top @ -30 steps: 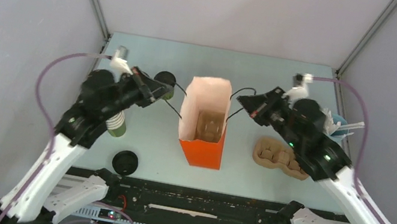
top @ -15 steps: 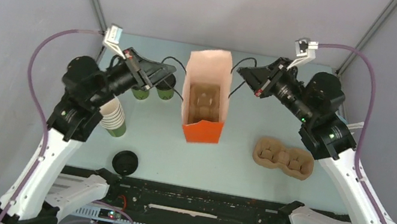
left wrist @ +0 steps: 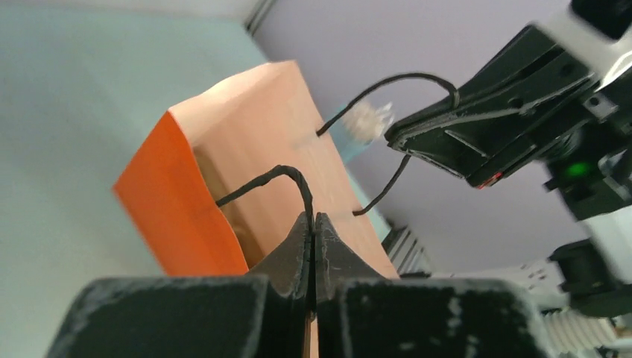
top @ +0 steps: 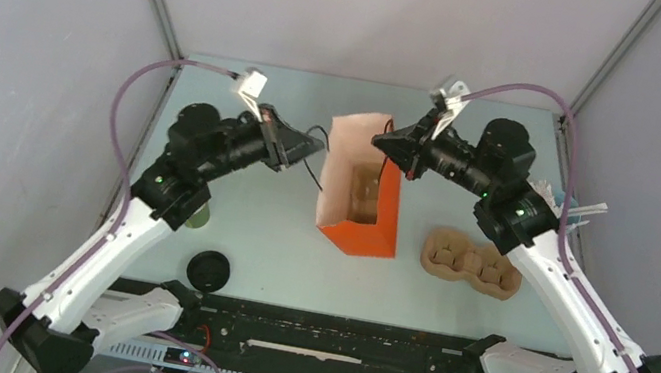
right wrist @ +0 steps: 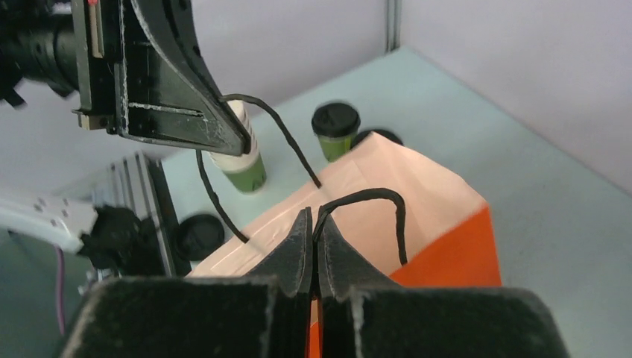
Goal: Pack the takeout coffee
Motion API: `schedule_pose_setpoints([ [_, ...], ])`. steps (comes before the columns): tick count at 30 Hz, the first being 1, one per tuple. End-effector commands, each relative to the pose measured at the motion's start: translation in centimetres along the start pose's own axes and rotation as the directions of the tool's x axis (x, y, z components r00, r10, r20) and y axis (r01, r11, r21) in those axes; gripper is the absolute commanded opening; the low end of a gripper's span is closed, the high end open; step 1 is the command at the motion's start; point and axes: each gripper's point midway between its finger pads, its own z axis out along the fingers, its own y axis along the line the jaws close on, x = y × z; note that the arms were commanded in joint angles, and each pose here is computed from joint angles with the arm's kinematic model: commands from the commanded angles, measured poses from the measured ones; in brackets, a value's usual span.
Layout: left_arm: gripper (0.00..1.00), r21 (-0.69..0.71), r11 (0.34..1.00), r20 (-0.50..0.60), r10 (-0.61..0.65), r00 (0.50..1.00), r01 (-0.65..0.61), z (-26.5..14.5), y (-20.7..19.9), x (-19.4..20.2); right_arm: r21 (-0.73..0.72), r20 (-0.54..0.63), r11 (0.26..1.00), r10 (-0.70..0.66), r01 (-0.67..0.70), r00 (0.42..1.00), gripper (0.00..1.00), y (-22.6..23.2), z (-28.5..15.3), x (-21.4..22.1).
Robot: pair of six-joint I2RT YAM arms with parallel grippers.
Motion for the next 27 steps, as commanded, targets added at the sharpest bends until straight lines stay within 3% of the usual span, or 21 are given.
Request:
schedule_pose_setpoints([
  [1,0.00,-0.060,0.991,-0.141,0.111,0.984,-0.121,1.0,2.3,3.7,-0.110,-0.076,0.987,-0.123,0.114,0.990,0.00,0.4,0.6,3.6],
  [6,0.00,-0.240,0.966,-0.238,0.034,0.971,-0.092,0.1,5.7,6.1,-0.087,-0.105,0.995,-0.048,0.039,0.993,0.00,0.0,-0.6,7.2],
  [10,0.00,-0.282,0.956,-0.217,0.017,0.976,-0.079,-0.5,5.7,5.4,-0.075,-0.120,0.992,0.091,-0.101,0.989,0.00,-0.5,-1.8,7.5],
  [14,0.00,-0.335,0.936,-0.094,0.082,0.992,-0.109,-0.6,6.1,2.4,-0.039,-0.042,0.997,0.065,-0.067,0.997,0.01,-0.3,-1.9,3.5],
  [17,0.00,-0.388,0.902,-0.023,0.194,0.981,-0.187,-0.7,6.9,-0.1,-0.017,-0.060,0.998,0.056,-0.058,0.997,0.03,-0.7,-1.6,1.8],
  [21,0.00,-0.424,0.862,-0.127,0.247,0.961,-0.278,0.1,7.9,-0.3,0.023,-0.053,0.998,0.053,-0.051,0.997,0.02,-1.7,-1.5,1.4],
  [27,0.00,-0.466,0.832,-0.112,0.283,0.953,-0.302,0.3,8.2,-1.9,0.033,-0.046,0.995,0.091,-0.089,0.995,0.00,-3.7,-1.4,1.5],
])
